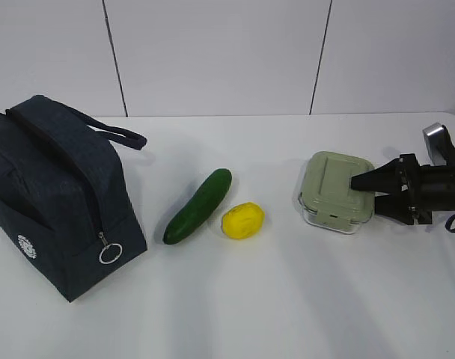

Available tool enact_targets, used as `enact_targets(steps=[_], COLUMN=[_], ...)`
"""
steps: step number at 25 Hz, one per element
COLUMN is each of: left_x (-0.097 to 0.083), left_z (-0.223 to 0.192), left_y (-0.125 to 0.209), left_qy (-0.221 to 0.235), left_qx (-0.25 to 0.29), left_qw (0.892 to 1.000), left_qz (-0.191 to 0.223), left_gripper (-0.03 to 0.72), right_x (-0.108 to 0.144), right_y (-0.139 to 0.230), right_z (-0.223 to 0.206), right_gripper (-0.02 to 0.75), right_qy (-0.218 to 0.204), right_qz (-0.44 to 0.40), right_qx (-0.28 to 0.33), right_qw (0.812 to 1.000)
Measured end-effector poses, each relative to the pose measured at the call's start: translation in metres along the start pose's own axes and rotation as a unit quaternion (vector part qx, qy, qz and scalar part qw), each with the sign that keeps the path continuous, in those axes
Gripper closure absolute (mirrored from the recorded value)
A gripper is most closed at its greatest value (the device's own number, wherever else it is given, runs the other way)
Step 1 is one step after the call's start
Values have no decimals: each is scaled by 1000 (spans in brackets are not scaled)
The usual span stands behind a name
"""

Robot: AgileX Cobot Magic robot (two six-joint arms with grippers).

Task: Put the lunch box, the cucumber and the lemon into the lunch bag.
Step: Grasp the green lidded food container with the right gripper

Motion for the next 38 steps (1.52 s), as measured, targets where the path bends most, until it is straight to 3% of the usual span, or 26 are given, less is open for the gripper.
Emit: enact_targets(steps=[16, 22, 38], left_x=[0, 0, 0], left_z=[0, 0, 0], left_y=[0, 0, 0], left_qy=[0, 0, 0], left_qx=[0, 0, 0], left_qw=[1000, 1000, 1000], left_qz=[0, 0, 0], left_gripper=[439, 439, 439], right_x=[0, 0, 1], right_y=[0, 1, 1], right_z=[0, 0, 0], right_gripper=[239, 307, 345], right_qy=[-1, -1, -9], right_qz=[5, 4, 4], right_qx=[-1, 1, 2], right_qw=[1000, 1000, 1000])
Point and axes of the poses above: a point on each arm's last joint axis where the gripper is mounted, z pointing back along that axis away from the gripper, x along the wrist's bending axis when the last joint is at zero, y = z × x, the point moved 5 cm from there along -z, pointing out along that axis toward the gripper, and after that the axes turned 6 degrees about z, right-handed, at the moved point
